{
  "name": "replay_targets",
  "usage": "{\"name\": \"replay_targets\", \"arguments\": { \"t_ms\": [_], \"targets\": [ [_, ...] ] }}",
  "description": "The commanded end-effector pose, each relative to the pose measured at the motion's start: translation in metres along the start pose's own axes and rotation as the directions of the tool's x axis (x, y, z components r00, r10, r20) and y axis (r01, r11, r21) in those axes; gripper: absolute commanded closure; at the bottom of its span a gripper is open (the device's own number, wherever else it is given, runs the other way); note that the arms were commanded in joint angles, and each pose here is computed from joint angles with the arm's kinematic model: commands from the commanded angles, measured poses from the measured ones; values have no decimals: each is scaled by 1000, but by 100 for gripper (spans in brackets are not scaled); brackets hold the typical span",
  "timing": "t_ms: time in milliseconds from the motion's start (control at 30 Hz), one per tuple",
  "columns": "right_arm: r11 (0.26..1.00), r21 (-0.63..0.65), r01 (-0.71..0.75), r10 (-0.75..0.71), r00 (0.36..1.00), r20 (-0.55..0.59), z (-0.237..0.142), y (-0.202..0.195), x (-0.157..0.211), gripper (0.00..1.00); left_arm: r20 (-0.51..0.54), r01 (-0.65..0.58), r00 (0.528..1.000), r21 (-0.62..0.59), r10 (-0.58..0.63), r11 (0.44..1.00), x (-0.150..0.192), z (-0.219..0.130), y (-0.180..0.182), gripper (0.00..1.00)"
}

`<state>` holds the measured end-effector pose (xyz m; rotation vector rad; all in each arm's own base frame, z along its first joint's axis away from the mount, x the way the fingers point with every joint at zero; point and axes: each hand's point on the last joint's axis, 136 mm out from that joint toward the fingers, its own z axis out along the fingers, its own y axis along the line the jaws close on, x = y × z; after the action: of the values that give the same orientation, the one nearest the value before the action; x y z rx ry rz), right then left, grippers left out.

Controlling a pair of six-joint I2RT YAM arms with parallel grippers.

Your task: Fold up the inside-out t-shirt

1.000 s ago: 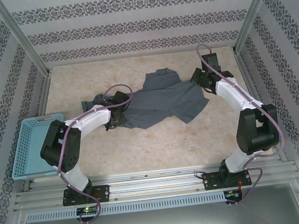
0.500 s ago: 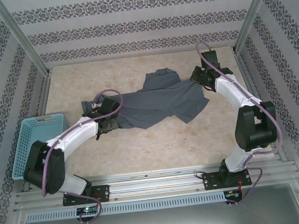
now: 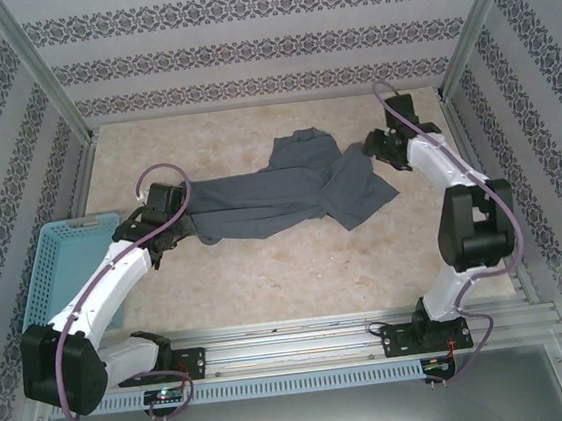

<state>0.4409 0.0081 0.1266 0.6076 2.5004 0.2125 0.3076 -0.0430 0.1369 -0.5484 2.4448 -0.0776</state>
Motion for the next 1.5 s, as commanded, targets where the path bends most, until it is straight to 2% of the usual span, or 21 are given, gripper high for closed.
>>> {"name": "replay_targets", "arguments": {
  "t_ms": [0, 133, 367, 733, 900, 1000, 1033, 1133, 1300, 1467],
  "targets": [
    [996, 89, -29, 33, 998, -44, 5, -33, 24, 42, 8, 3, 1000, 10, -4, 1000, -4, 4, 2, 100],
    [985, 163, -53, 73, 990, -118, 25, -54, 40, 43, 10, 4, 1000, 7, -4, 1000, -7, 4, 3, 100],
    [959, 276, -59, 105, 982, -154, 42, -75, 52, 42, 17, 11, 1000, 5, -12, 1000, -9, 2, 5, 100],
    [957, 286, -53, 118, 969, -215, 64, -72, 68, 43, 33, 18, 999, -5, -18, 1000, -14, -2, 7, 100],
    [955, 294, -51, 123, 965, -232, 72, -71, 74, 52, 59, 39, 998, 3, -39, 999, -21, -7, 8, 100],
    [956, 290, -53, 125, 964, -234, 75, -72, 76, 67, 62, 46, 997, 17, -47, 999, -27, -10, 4, 100],
    [956, 286, -57, 126, 965, -229, 73, -72, 75, 76, 64, 48, 997, 23, -50, 999, -29, -11, 3, 100],
    [960, 265, -84, 131, 978, -165, 55, -75, 63, 98, 76, 58, 995, 34, -60, 998, -35, -16, 1, 100],
    [975, 171, -140, 144, 990, -9, -16, -69, 45, 100, 135, 82, 987, 82, -92, 993, -49, -37, 0, 100],
    [988, 58, -144, 135, 982, 130, -110, -66, 57, 100, 229, 93, 966, 141, -124, 986, -54, -78, 9, 100]
  ]
}}
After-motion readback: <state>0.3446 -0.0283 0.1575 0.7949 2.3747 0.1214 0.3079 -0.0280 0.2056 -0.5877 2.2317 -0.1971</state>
